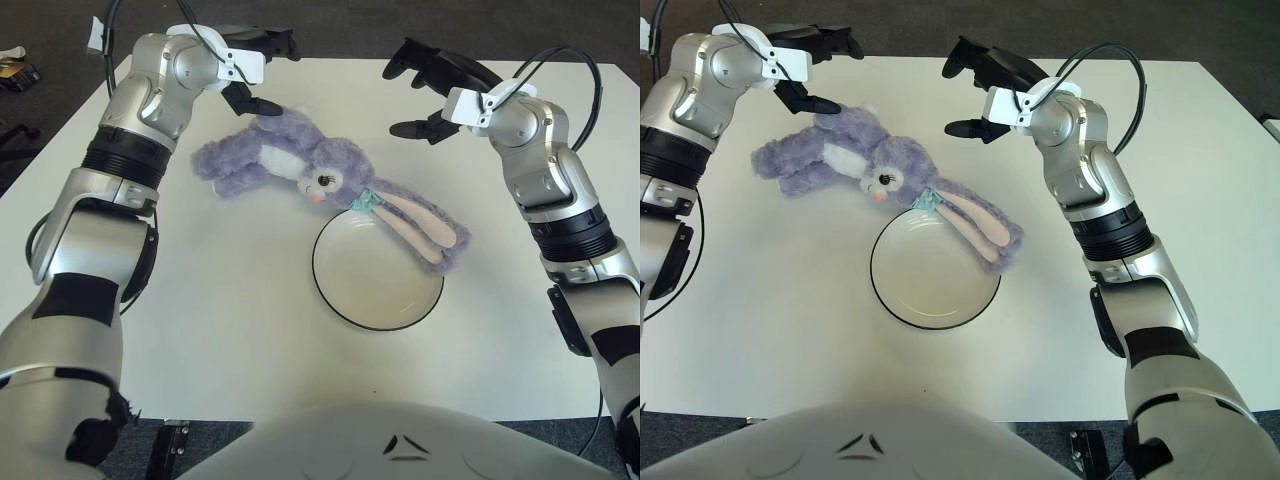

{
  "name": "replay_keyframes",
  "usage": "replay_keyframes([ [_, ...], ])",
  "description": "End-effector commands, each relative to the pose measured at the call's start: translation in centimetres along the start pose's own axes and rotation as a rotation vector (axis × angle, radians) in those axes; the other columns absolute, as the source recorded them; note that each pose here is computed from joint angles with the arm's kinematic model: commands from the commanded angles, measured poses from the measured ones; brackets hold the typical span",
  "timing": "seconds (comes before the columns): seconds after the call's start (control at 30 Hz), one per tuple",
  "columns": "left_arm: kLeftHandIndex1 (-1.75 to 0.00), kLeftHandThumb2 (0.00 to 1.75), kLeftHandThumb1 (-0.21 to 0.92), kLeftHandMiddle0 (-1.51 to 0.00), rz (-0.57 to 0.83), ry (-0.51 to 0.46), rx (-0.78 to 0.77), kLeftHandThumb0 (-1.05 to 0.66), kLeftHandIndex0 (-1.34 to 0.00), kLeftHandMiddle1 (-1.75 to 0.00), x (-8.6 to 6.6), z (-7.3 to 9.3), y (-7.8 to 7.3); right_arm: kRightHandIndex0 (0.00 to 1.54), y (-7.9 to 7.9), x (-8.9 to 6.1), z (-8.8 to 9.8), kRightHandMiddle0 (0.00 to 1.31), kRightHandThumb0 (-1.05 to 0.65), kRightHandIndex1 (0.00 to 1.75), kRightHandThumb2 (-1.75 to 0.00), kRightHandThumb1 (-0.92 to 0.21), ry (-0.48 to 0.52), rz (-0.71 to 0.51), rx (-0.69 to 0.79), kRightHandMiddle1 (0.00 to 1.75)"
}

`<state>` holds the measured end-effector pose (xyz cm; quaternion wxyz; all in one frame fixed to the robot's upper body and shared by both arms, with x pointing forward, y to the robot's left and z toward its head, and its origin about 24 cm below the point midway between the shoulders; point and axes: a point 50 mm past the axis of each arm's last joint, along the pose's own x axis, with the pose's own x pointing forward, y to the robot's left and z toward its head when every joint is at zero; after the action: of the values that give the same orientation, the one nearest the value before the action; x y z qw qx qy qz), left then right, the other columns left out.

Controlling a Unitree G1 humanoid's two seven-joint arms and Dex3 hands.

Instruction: Put the doll into the plate.

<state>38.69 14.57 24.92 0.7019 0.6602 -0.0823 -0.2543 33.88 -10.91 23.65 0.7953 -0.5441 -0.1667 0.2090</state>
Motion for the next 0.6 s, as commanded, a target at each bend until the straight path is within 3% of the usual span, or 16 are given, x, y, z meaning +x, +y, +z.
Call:
replay_keyframes([
  [0.0, -0.48, 0.74, 0.65, 0.0, -0.046, 0.0, -0.029, -0.8, 0.0, -0.67, -0.1, -0.3, -0.5, 0.0, -0.2, 0.4, 0.5, 0.0, -0.83, 1.01, -0.76, -0.58, 0.002, 0.01, -0.003, 1.0],
  [0.3, -0.4, 0.6, 0.86, 0.0, -0.096, -0.006, -0.112, -0.85, 0.0, -0.4, -1.0, -0.6, -0.4, 0.0, 0.0, 0.7, 1.2, 0.0, -0.8, 0.99, -0.82, -0.54, -0.001, 0.031, 0.034, 0.92],
  [0.57, -0.47, 0.77, 0.92, 0.0, -0.091, 0.04, -0.192, -0.99, 0.0, -0.36, -1.8, -0.7, -0.1, 0.0, -0.1, 1.1, 1.7, 0.0, -0.82, 1.1, -0.8, -0.59, -0.006, 0.071, -0.033, 0.87],
])
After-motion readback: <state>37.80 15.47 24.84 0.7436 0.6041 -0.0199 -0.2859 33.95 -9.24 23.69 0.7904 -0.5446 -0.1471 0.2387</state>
